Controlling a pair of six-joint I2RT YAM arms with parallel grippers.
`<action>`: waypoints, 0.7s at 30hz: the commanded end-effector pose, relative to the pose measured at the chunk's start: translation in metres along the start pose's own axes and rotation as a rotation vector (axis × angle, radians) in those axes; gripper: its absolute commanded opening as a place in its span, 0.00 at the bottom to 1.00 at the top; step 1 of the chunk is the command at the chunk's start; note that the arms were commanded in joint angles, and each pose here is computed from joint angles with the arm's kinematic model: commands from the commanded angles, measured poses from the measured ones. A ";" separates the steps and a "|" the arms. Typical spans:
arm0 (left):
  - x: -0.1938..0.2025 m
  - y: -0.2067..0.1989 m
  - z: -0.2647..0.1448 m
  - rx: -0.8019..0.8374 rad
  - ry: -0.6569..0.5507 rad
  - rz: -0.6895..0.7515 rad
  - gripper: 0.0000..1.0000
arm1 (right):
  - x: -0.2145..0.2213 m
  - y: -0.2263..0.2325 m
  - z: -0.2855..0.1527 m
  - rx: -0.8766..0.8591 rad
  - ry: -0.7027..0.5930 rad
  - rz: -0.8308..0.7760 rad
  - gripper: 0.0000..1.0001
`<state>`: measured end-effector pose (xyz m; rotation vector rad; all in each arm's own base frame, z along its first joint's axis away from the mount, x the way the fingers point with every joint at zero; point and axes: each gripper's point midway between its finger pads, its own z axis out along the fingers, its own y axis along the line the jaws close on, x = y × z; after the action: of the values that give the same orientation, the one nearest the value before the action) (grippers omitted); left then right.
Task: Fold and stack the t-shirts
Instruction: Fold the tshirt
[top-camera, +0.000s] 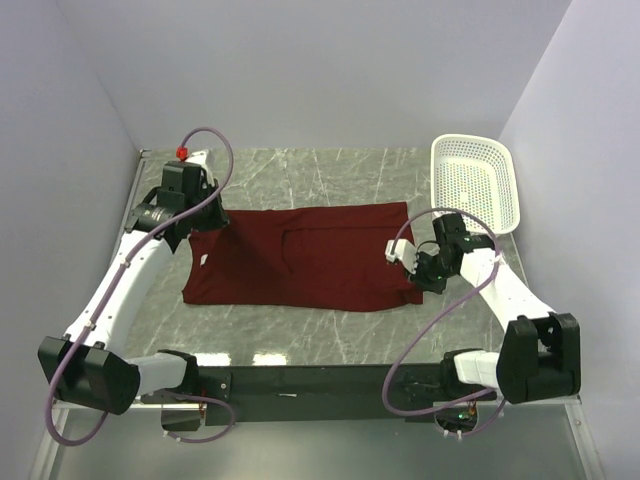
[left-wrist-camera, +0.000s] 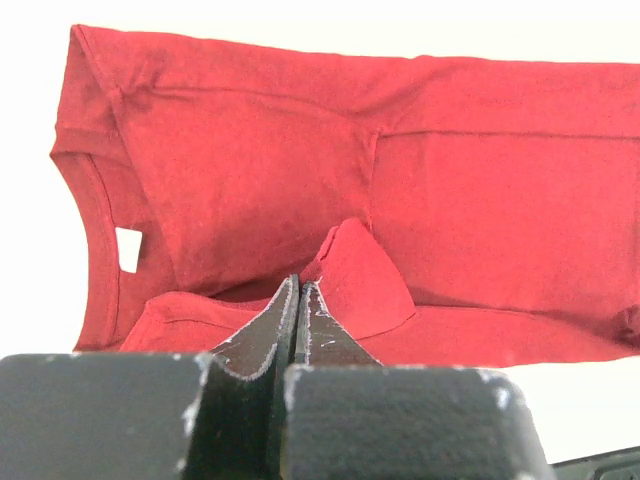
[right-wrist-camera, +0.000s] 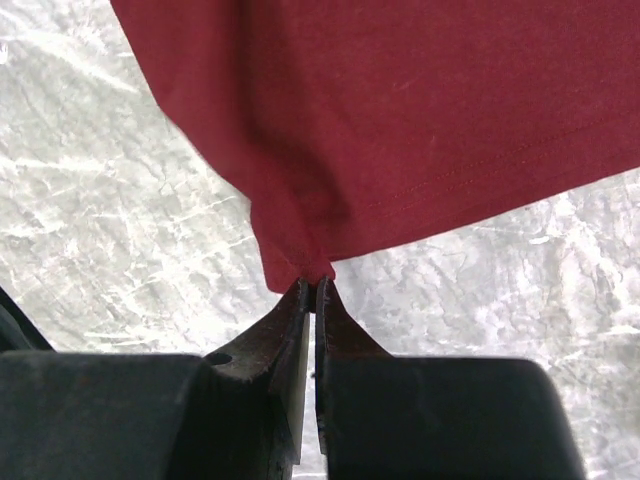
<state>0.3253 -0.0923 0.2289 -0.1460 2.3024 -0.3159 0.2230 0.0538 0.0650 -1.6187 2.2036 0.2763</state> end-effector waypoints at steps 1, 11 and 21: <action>-0.037 -0.007 -0.006 0.025 -0.116 0.031 0.01 | -0.016 -0.016 -0.005 0.019 -0.061 0.028 0.07; -0.070 -0.013 -0.024 0.060 -0.267 0.072 0.01 | -0.021 -0.034 -0.002 0.015 -0.080 0.111 0.08; -0.071 0.008 -0.017 -0.009 -0.268 0.060 0.00 | -0.025 -0.040 -0.007 0.018 -0.095 0.130 0.09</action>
<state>0.3522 -0.0777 0.2634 -0.1064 2.1329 -0.2770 0.2539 0.0587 0.0734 -1.4568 2.2620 0.3609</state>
